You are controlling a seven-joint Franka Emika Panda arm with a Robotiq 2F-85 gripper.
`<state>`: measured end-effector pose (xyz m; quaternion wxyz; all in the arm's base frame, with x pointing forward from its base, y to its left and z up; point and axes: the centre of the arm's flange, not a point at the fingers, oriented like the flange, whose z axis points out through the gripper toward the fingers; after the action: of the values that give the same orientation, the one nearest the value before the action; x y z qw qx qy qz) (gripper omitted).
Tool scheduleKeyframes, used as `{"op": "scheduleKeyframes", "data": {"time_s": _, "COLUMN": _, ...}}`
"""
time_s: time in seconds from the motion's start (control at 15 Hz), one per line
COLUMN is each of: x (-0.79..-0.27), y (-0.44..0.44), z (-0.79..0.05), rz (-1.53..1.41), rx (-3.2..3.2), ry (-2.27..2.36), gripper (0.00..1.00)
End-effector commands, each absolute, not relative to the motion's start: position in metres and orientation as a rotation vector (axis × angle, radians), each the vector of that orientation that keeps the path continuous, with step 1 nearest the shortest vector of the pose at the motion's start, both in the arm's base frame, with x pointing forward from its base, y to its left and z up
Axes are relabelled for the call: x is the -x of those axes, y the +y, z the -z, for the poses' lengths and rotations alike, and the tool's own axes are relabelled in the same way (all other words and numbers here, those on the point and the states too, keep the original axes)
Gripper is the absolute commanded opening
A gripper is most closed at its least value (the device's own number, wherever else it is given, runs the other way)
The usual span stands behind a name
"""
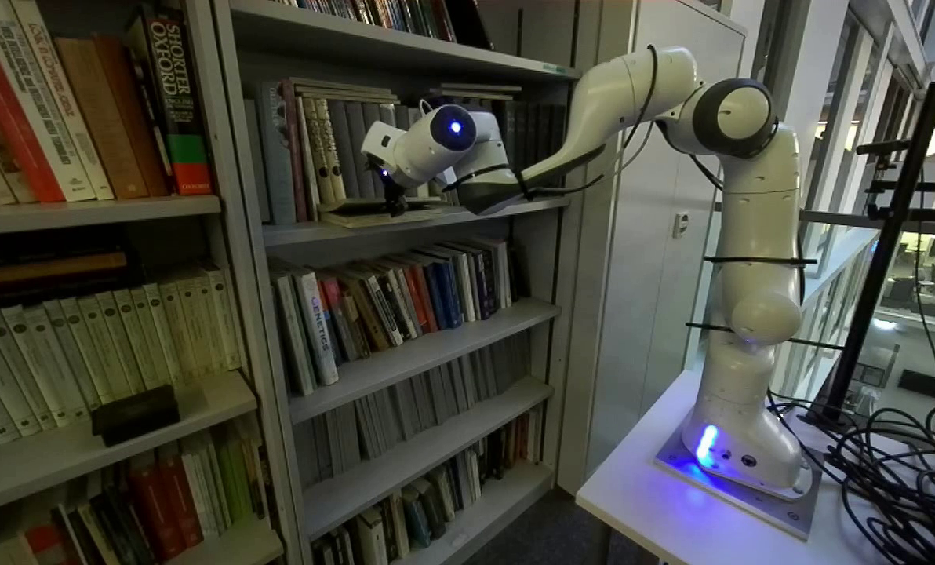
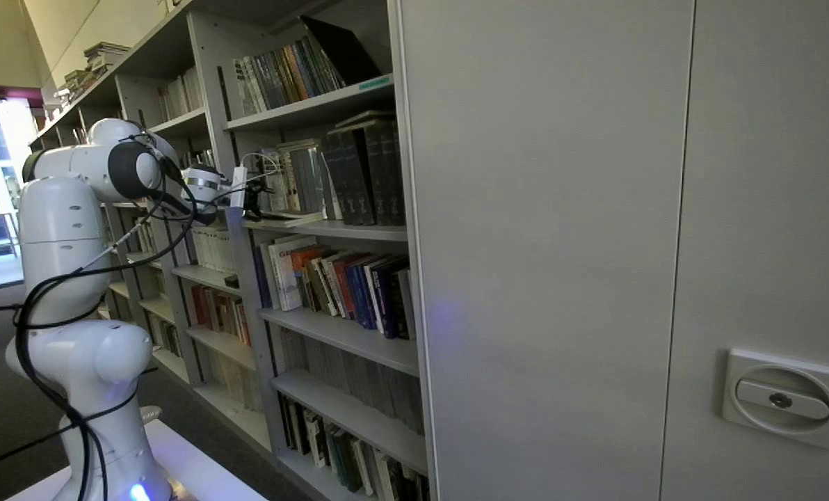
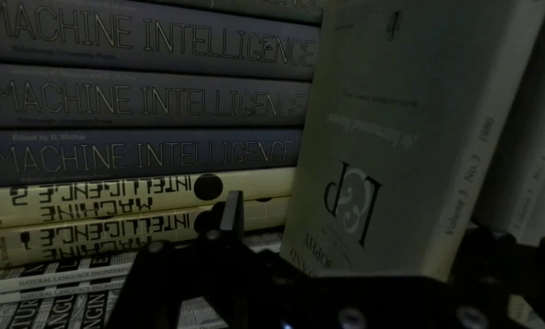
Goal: Pick up the book and arrange it on the shelf with the other books
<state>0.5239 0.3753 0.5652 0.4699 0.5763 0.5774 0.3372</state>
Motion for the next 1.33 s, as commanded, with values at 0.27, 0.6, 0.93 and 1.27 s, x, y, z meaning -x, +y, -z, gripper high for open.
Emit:
{"op": "scheduleKeyframes", "data": {"time_s": 0.27, "x": -0.538, "y": 0.366, "z": -0.573, "rz": -0.782, "rx": -1.417, "ry": 1.387, "gripper": 1.00}}
{"op": "scheduleKeyframes", "data": {"time_s": 0.6, "x": -0.540, "y": 0.369, "z": -0.578, "rz": -0.792, "rx": -1.406, "ry": 1.373, "gripper": 1.00}}
{"op": "scheduleKeyframes", "data": {"time_s": 0.93, "x": -0.542, "y": 0.370, "z": -0.581, "rz": -0.805, "rx": -1.401, "ry": 1.358, "gripper": 1.00}}
{"op": "scheduleKeyframes", "data": {"time_s": 1.27, "x": -0.543, "y": 0.370, "z": -0.587, "rz": -0.827, "rx": -1.392, "ry": 1.350, "gripper": 0.70}}
